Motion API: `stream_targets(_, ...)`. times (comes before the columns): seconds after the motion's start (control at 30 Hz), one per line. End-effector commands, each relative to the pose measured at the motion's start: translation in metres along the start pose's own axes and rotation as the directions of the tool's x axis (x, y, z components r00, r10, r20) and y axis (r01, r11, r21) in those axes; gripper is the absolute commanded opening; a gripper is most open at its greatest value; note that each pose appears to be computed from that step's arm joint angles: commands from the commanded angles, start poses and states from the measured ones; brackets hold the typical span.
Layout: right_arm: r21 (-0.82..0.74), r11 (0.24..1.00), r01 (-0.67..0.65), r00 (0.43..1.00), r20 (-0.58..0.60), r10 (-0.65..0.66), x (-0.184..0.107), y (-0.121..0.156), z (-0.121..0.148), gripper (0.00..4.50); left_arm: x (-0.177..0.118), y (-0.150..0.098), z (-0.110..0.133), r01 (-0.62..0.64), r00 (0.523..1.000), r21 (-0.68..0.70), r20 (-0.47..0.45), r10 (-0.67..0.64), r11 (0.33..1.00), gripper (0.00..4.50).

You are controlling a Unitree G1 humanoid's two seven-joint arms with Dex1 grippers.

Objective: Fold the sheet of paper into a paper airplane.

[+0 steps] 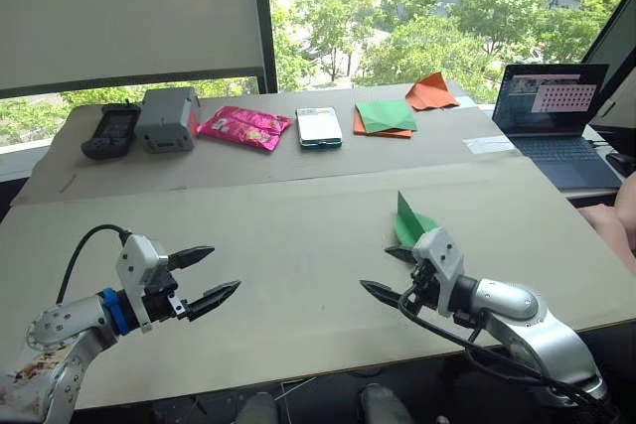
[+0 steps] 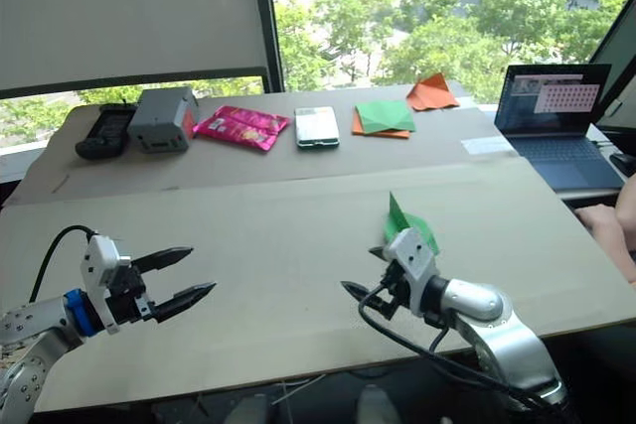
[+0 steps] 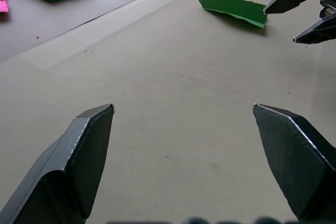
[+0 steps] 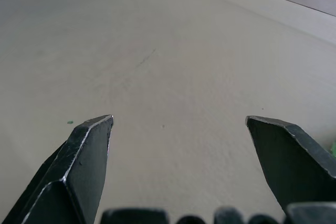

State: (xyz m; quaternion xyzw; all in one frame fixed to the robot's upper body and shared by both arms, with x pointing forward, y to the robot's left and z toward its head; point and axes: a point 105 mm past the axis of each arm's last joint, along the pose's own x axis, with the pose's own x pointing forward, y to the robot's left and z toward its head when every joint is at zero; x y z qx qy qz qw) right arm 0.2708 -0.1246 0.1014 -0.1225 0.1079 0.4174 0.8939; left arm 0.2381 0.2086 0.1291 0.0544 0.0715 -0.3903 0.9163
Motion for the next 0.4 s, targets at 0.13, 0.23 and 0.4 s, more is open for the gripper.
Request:
stream_targets(0.13, -0.033, 0.999, 0.029, 0.995, 0.091, -0.026, -0.0011, -0.0064, 0.0178, 4.46, -0.0022, 0.0021, 0.0115, -0.038, 0.998, 0.027, 0.045, 0.037, 0.999, 4.5)
stream_targets(0.23, -0.03, 0.999, 0.032, 0.995, 0.094, -0.029, -0.0005, -0.0067, 0.0176, 4.46, -0.0021, 0.0018, 0.0113, -0.042, 0.998, 0.026, 0.045, 0.041, 0.999, 4.5)
stream_targets(0.4, -0.03, 0.999, 0.04, 0.995, 0.096, -0.037, -0.0003, -0.0091, 0.0177, 4.46, -0.0013, 0.0023, 0.0106, -0.048, 0.998, 0.036, 0.036, 0.046, 0.998, 4.5)
